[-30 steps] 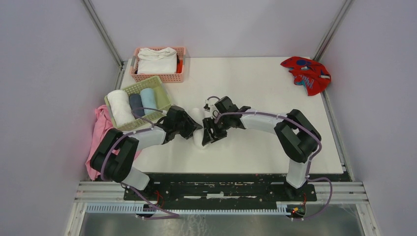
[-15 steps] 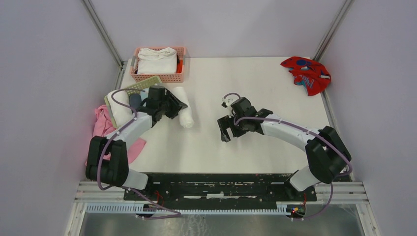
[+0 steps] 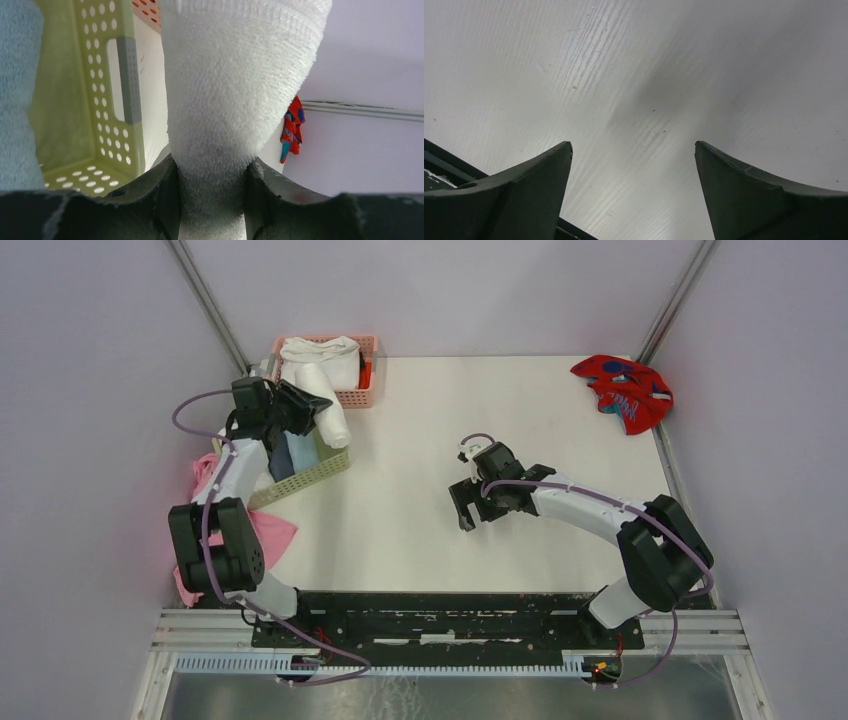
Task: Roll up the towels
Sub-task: Place the towel in the bin.
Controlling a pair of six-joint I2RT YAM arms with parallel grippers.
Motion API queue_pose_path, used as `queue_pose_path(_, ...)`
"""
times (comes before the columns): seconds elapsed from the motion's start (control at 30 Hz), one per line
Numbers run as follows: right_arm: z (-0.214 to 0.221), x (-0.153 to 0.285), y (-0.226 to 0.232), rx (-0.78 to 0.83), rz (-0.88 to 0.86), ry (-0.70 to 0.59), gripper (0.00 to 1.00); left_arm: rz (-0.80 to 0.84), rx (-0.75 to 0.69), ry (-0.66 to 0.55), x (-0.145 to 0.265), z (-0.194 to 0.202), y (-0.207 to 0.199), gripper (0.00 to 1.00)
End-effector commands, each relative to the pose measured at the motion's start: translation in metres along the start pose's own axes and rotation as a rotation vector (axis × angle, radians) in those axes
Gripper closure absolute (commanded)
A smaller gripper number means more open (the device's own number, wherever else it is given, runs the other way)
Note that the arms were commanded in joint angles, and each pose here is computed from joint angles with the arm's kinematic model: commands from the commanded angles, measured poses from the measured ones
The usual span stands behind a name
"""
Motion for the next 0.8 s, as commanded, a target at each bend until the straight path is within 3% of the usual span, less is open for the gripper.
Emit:
queue_pose_path(0.0,-0.009,0.004,-0.003,0.019,0.017,-0.056,0.01,0.14,-0.007,0.045,-0.017,-0.02,-0.004,0.63)
queue_pose_path(0.27,-0.009,0.005,-0.004,0.024,0.024,-0.051,0.01,-0.057,0.12,0.137,-0.046,-0.01,0.074,0.63)
queue_pose_path(0.77,-0.008,0.001,-0.002,0.03,0.006,-0.033,0.02,-0.437,-0.017,0.188,-0.065,-0.011,0.135,0.63)
Point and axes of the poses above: each gripper's point midway between its finger pads, its own x axis back along the fingers, its own y axis along the line the jaws close on, z = x × y, the point moved 6 cm from there along x, back along the fingers, and after that the axes turned 4 degrees about -x, right-handed, at the moved point
